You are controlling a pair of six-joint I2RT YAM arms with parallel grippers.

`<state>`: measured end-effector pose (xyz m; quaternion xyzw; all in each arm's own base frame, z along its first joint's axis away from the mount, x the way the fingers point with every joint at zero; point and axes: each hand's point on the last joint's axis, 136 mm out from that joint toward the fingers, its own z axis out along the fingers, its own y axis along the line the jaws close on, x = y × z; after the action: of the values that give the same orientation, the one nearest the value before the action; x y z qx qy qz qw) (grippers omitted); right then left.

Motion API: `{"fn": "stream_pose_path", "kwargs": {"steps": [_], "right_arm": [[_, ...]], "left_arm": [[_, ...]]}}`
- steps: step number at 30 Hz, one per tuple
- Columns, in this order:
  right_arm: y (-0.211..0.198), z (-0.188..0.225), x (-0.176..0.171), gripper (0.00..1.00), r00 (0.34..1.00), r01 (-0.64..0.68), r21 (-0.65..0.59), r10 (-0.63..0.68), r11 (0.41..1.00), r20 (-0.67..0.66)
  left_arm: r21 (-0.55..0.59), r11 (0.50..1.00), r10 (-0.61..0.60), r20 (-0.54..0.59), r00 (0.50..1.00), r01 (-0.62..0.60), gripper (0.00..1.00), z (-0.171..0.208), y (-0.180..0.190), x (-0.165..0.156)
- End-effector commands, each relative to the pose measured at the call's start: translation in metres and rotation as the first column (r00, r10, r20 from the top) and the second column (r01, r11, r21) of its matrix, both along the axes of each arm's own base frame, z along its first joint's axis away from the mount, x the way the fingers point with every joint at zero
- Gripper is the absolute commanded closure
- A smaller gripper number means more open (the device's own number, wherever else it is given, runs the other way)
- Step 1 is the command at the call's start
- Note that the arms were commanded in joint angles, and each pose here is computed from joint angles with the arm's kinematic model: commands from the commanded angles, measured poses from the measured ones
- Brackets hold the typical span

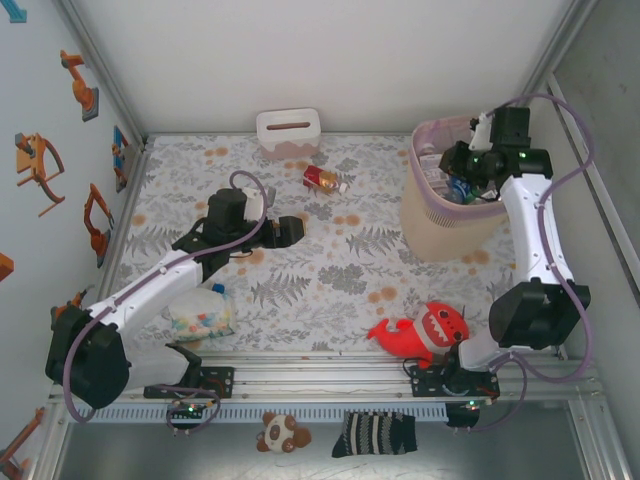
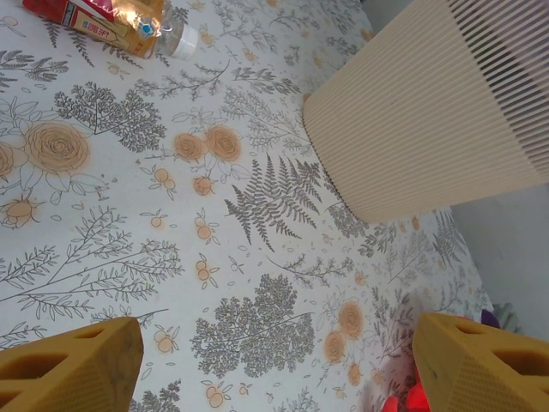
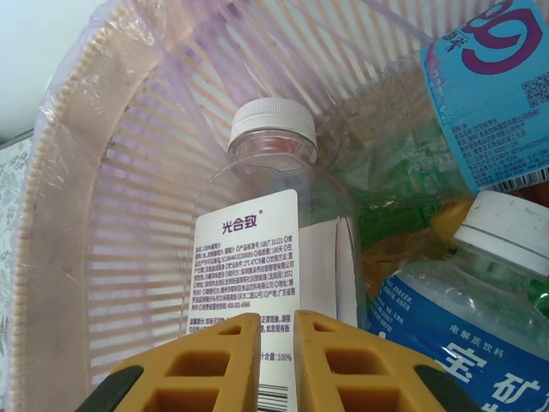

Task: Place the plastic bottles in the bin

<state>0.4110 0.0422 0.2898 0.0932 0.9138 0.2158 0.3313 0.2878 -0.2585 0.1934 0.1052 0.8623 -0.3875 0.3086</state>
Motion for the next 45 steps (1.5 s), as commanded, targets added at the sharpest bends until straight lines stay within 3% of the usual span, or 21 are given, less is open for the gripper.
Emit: {"fn": "stream_pose_path", "kwargs": {"steps": [1,7,12,18,22,28,33,41,45], "right_arm": [[0.002,0.020,-0.008,0.82,1.000,0.005,0.002,-0.005,1.000,0.017],[0.027,0.059,-0.013,0.79,0.991,-0.064,-0.020,0.066,0.998,0.117],[0.068,0.079,-0.013,0.76,0.961,-0.194,-0.058,0.202,0.979,0.190],[0.123,0.082,-0.007,0.70,0.879,-0.381,-0.090,0.391,0.920,0.272],[0.157,0.071,-0.001,0.61,0.795,-0.490,-0.178,0.521,0.853,0.311],[0.202,0.034,0.012,0.51,0.657,-0.600,-0.365,0.699,0.712,0.283],[0.235,-0.018,0.024,0.41,0.537,-0.629,-0.563,0.823,0.536,0.184],[0.248,-0.107,0.071,0.38,0.515,-0.658,-0.637,0.857,0.402,0.009],[0.251,-0.147,0.092,0.30,0.511,-0.655,-0.664,0.859,0.360,-0.039]], "left_arm": [[-0.034,0.999,-0.009,0.027,1.000,0.010,0.19,0.015,-0.006,0.004],[-0.025,1.000,-0.006,0.021,1.000,0.007,0.19,0.012,-0.005,0.004],[-0.006,1.000,-0.004,0.023,1.000,0.004,0.19,0.011,-0.001,0.002],[0.006,1.000,0.016,0.034,0.999,-0.017,0.18,0.013,0.008,-0.001],[0.018,0.999,0.028,0.041,0.999,-0.029,0.18,0.015,0.015,-0.005],[0.030,0.998,0.052,0.057,0.997,-0.054,0.18,0.020,0.028,-0.012],[0.036,0.996,0.078,0.066,0.995,-0.080,0.18,0.022,0.039,-0.018],[0.034,0.994,0.106,0.075,0.992,-0.109,0.17,0.026,0.050,-0.025],[0.031,0.992,0.119,0.070,0.990,-0.121,0.17,0.024,0.053,-0.027]]}}
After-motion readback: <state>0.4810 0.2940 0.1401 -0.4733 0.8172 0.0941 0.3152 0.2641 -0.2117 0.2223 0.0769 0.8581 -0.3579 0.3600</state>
